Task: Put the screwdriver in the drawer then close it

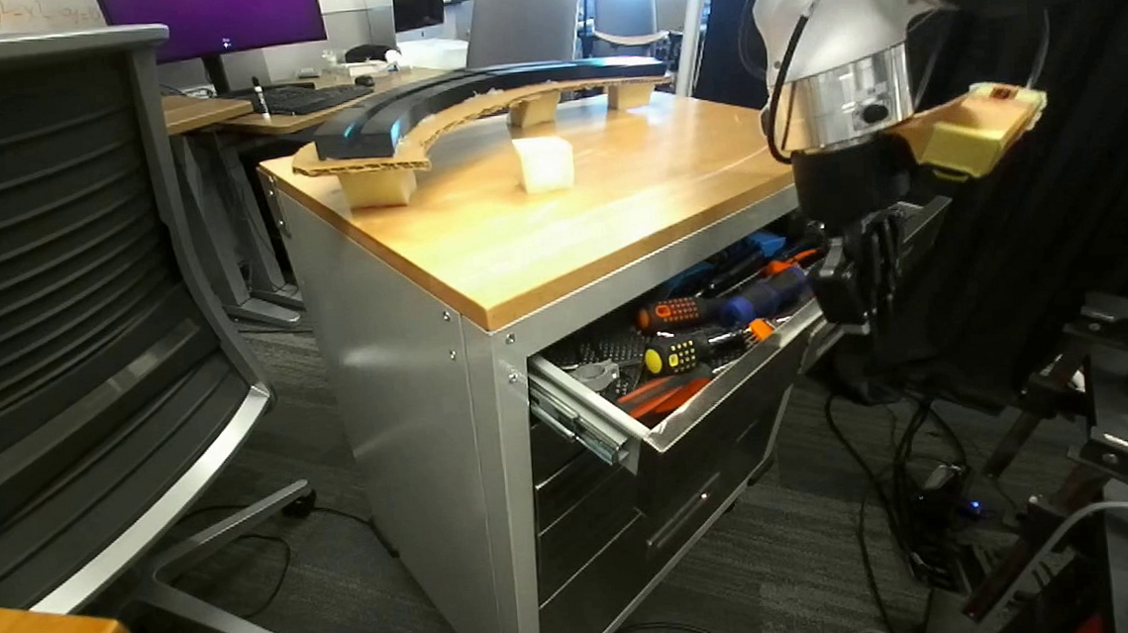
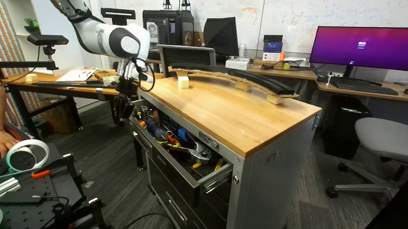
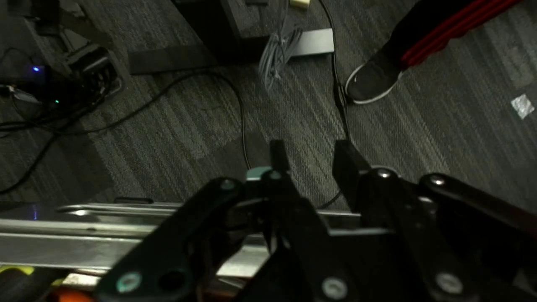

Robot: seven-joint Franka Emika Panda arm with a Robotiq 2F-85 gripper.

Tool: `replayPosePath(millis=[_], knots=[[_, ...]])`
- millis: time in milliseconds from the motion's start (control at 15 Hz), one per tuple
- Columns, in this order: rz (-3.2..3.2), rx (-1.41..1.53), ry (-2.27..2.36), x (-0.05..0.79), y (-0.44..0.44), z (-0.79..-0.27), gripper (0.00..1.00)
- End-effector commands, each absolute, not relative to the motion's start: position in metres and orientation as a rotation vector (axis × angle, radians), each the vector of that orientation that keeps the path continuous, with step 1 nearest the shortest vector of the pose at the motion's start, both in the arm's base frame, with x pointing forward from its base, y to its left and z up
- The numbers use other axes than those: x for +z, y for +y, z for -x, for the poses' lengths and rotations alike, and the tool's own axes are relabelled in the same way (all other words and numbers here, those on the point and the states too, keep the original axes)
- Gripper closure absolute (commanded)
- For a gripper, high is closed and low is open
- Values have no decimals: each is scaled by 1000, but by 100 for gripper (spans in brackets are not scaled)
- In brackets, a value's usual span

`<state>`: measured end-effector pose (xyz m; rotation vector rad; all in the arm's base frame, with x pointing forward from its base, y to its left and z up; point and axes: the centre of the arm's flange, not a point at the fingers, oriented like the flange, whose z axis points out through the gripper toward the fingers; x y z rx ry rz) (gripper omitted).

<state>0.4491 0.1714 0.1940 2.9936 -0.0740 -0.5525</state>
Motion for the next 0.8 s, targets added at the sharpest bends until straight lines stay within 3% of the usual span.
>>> replayPosePath(millis=[0,200,467,733], knots=[[-3003,-263,-148,164,179,-448,94],[-2982,-62,-172,159,183,-452,100],[-2923,183,-214,163,185,-468,94],[-2844,427,-182,164,201,-473,95]])
